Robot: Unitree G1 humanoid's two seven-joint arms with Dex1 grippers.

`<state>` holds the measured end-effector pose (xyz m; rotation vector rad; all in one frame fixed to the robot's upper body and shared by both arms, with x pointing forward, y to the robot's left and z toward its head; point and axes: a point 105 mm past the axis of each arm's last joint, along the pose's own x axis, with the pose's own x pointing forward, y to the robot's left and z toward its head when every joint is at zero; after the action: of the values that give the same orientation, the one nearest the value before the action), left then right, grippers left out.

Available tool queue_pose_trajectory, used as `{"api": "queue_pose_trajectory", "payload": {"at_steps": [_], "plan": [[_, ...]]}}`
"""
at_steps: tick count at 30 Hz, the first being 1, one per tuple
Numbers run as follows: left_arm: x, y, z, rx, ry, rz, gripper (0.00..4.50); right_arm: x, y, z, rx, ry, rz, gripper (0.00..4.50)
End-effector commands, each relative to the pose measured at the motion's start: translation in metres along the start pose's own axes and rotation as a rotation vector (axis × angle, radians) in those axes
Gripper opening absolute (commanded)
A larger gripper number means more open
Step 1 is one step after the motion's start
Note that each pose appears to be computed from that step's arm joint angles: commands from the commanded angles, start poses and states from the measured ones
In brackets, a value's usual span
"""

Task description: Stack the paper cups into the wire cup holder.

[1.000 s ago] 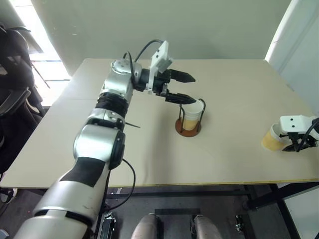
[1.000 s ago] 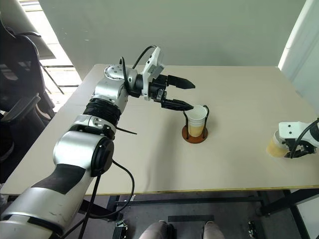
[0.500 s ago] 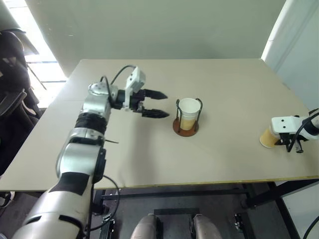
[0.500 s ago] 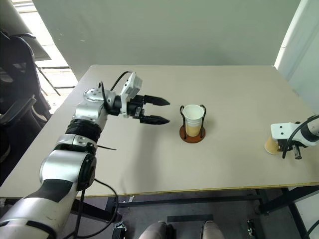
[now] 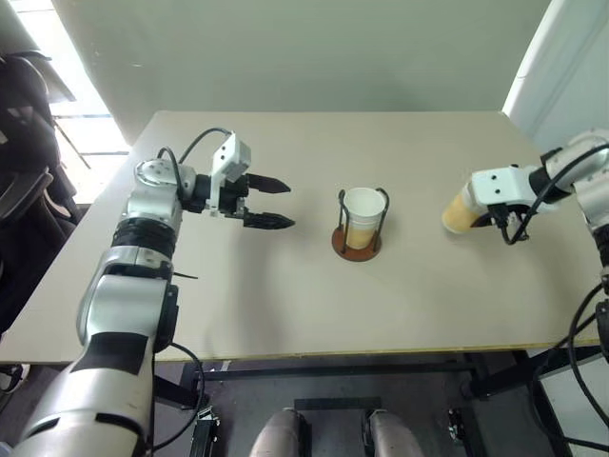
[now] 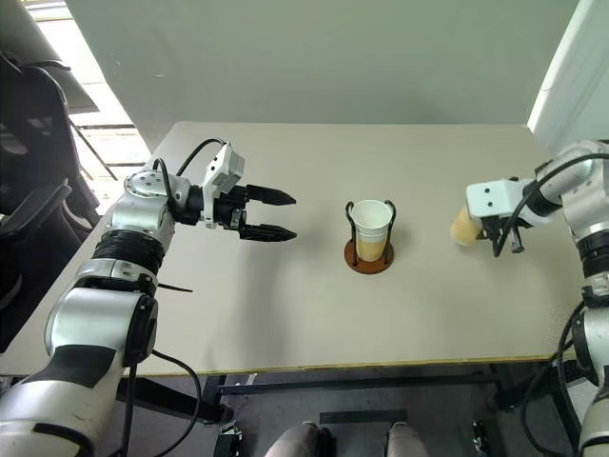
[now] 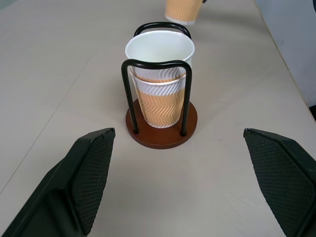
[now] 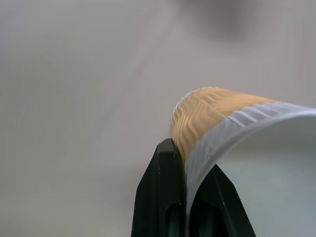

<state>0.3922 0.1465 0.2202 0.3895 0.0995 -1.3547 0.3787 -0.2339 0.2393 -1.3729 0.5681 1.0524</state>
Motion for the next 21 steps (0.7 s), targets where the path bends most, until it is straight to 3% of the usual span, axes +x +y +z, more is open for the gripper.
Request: {"api": "queue_pose_trajectory", "payload": {"at_steps": [1, 21], "plan": [[-0.001, 0.0, 0.012, 0.043, -0.024, -0.026, 4.5, -0.016, -0.022, 0.016, -0.059, 0.012, -0.082, 0.07], [0.014, -0.005, 0.007, 0.028, -0.016, -0.071, 4.5, -0.037, -0.056, 0.087, -0.258, -0.056, -0.2, 0.07]]}}
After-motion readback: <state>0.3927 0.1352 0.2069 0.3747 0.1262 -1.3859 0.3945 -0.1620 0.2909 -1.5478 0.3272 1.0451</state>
